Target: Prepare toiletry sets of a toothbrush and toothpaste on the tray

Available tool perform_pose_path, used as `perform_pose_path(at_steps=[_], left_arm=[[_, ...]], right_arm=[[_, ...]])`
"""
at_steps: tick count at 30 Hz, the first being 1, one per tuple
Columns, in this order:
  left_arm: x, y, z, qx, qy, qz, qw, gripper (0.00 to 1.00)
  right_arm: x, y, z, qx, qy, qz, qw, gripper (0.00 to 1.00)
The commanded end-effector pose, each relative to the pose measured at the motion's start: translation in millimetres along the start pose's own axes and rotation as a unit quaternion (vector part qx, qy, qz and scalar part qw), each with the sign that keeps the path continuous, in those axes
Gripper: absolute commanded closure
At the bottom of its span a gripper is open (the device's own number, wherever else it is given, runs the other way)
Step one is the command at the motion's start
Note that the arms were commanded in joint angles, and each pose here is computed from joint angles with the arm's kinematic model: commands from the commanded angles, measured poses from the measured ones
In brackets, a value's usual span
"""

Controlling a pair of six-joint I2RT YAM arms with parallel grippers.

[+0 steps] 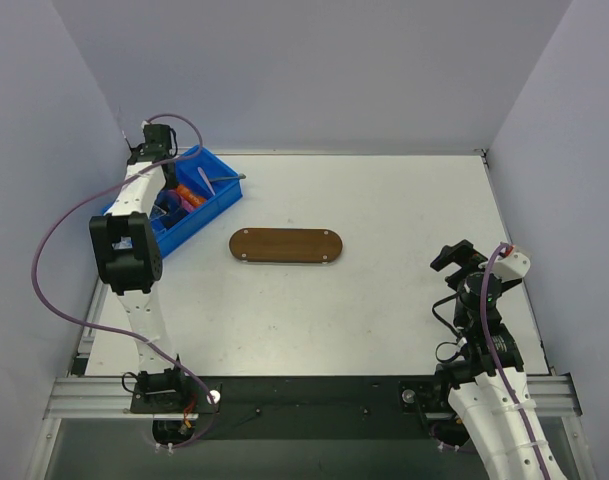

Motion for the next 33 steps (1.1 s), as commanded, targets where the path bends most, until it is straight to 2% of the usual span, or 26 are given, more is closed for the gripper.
perform_pose_path(at_steps=[1, 4, 5, 9, 19, 33], left_arm=[[2, 16, 8, 0.000, 0.011, -0.019, 1.000, 0.67], [-2, 12, 9, -0.009, 0.022, -0.010, 1.000, 0.80], [1, 14, 9, -0.011, 0.025, -0.016, 0.999, 0.87], [13, 21, 8, -0.048, 0.048, -0.039, 0.997, 1.00], [41, 33, -8, -0.115, 0.131, -0.083, 0.981, 1.00], [74, 53, 15, -0.072, 0.160, -0.133, 0.975, 1.00]], right_arm=[[-2, 4, 3, -0.011, 0.000, -0.007, 1.000, 0.01], [-2, 3, 3, -0.011, 0.000, -0.005, 1.000, 0.01], [-2, 3, 2, -0.011, -0.002, -0.005, 1.000, 0.01], [-3, 1, 2, -0.012, -0.003, -0.003, 1.000, 0.01], [-3, -1, 1, -0.012, -0.002, 0.001, 1.000, 0.01], [-4, -5, 3, -0.011, 0.002, 0.012, 1.000, 0.01]])
Point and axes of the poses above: each gripper's point midway between its finger pads, its own x axis back along the fingers, its own z axis along the line the jaws close on, y = z × x, the point moved 4 cm from there along x, back along the fingers, and after that the axes turned 11 degrees about -x, right-handed, at the moved point
